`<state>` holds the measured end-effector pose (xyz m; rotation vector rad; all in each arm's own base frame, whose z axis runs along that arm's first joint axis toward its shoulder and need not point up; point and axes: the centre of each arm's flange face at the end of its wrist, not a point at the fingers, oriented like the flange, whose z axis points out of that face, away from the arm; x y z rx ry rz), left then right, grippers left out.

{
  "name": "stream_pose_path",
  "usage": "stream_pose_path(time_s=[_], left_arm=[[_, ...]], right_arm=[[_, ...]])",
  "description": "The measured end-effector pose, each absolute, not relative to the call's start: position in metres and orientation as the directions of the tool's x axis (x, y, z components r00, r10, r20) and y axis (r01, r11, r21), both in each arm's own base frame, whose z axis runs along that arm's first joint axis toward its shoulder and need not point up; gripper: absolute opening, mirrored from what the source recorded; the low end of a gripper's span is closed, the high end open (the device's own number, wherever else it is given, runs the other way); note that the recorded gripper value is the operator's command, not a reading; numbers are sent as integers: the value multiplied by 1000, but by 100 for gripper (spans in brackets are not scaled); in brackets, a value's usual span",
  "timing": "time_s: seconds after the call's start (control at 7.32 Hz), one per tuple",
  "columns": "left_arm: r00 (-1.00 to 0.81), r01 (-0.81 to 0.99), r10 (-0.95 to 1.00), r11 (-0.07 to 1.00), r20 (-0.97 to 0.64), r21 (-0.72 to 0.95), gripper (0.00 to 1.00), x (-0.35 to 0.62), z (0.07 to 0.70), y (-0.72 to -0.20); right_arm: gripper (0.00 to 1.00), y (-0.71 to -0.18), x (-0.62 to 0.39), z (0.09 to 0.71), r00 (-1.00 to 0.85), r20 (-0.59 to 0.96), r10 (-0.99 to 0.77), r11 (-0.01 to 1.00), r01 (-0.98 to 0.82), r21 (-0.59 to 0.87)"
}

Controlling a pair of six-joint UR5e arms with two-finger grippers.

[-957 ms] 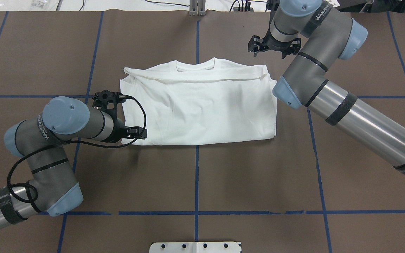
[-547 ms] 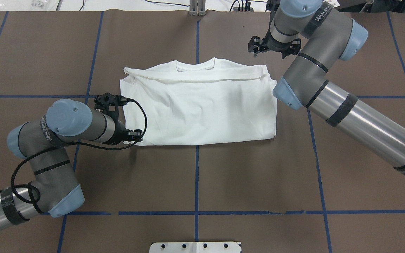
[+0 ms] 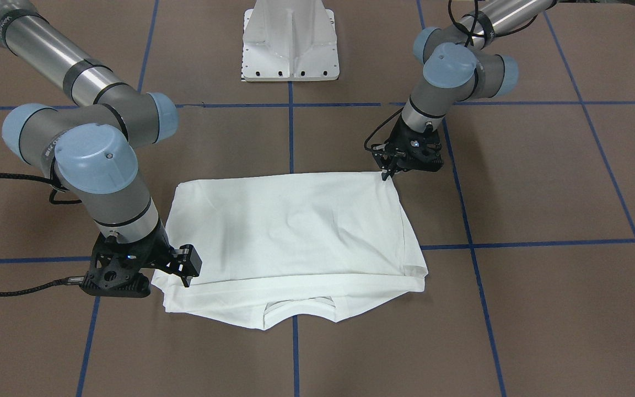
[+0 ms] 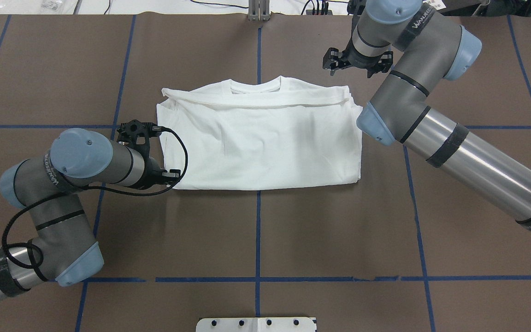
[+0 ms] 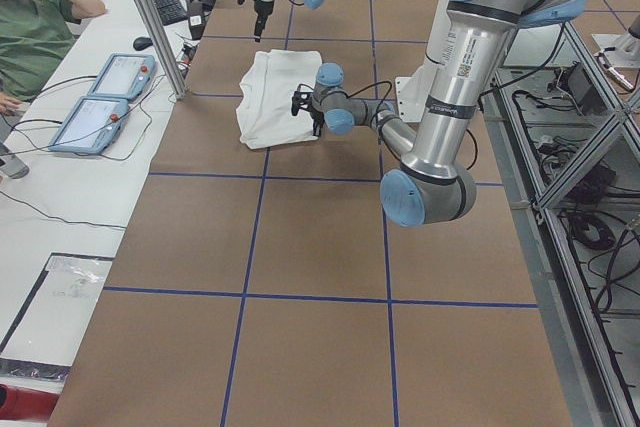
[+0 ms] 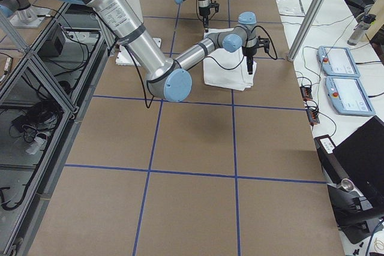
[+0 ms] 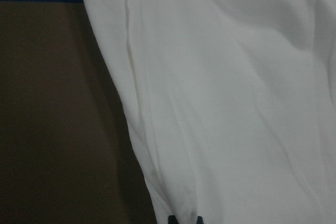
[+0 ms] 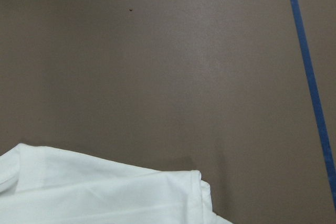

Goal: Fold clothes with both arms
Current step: 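Grasp the shirt edge with the left gripper and drag it farther from the robot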

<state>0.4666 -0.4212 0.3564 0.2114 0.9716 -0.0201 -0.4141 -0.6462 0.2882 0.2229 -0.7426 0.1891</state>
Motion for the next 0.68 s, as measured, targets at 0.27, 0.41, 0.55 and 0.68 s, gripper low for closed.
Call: stream_pose_path(time_s=[0.27, 0.41, 0.55, 0.68], left_arm=[[621, 104, 144, 959, -770, 263, 0, 414, 384, -452], [667, 94, 182, 942, -722, 323, 0, 383, 401, -483], [719, 92, 192, 926, -668, 366, 0, 351, 416, -528], [757, 103, 177, 918, -629, 383, 0, 330, 425, -578]], right_arm=[[100, -644, -417, 287, 721, 688, 87, 960, -245, 134], [100, -642, -418, 285, 719, 690, 84, 960, -243, 137], [100, -638, -421, 280, 715, 695, 77, 961, -240, 141], [100, -633, -426, 275, 708, 702, 75, 961, -240, 140]])
